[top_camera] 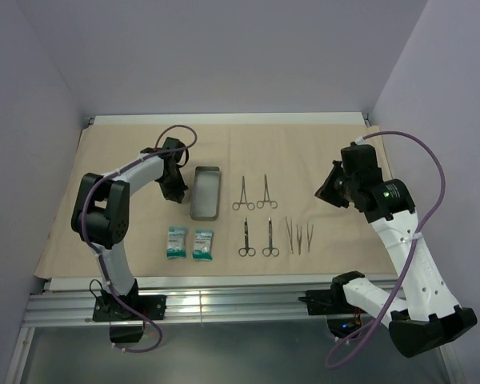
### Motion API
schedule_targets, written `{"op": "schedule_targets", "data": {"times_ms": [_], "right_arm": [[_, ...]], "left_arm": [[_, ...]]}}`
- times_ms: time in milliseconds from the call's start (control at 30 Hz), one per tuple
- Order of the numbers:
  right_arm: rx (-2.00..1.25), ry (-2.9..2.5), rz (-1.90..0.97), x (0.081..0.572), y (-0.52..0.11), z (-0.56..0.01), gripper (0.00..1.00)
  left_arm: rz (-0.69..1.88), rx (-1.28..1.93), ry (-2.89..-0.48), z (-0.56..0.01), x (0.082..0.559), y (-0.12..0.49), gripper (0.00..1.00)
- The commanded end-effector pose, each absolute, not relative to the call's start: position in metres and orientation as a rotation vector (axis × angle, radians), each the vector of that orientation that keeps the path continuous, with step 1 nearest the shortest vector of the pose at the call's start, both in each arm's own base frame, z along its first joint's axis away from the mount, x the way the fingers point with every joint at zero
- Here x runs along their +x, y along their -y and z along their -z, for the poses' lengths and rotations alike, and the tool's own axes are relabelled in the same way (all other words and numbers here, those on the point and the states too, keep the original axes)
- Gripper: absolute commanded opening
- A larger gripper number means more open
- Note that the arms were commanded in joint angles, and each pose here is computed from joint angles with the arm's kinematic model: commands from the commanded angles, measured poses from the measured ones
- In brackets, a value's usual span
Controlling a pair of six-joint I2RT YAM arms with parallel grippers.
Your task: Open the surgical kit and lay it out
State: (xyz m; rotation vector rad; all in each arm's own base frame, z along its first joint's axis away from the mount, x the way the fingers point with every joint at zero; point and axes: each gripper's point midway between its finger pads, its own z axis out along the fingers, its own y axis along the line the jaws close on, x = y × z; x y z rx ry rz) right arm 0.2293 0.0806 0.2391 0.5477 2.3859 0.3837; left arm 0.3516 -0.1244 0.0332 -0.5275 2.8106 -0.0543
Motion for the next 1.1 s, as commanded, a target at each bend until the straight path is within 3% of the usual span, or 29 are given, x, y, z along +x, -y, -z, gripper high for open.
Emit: {"op": "schedule_targets", "data": {"times_ms": [0,1067], "right_arm": [[0.548,-2.307,-0.395,0.242,-0.08,-0.26,0.09],[0.506,-2.326,-0.362,0.244,-0.079,-0.255,0.09]], "left_arm": [[0.121,-0.515,-2.81,-0.03,0.351,0.133,0.0],[0.128,-0.447,-2.841,-0.022,0.34,0.171,0.0]]}}
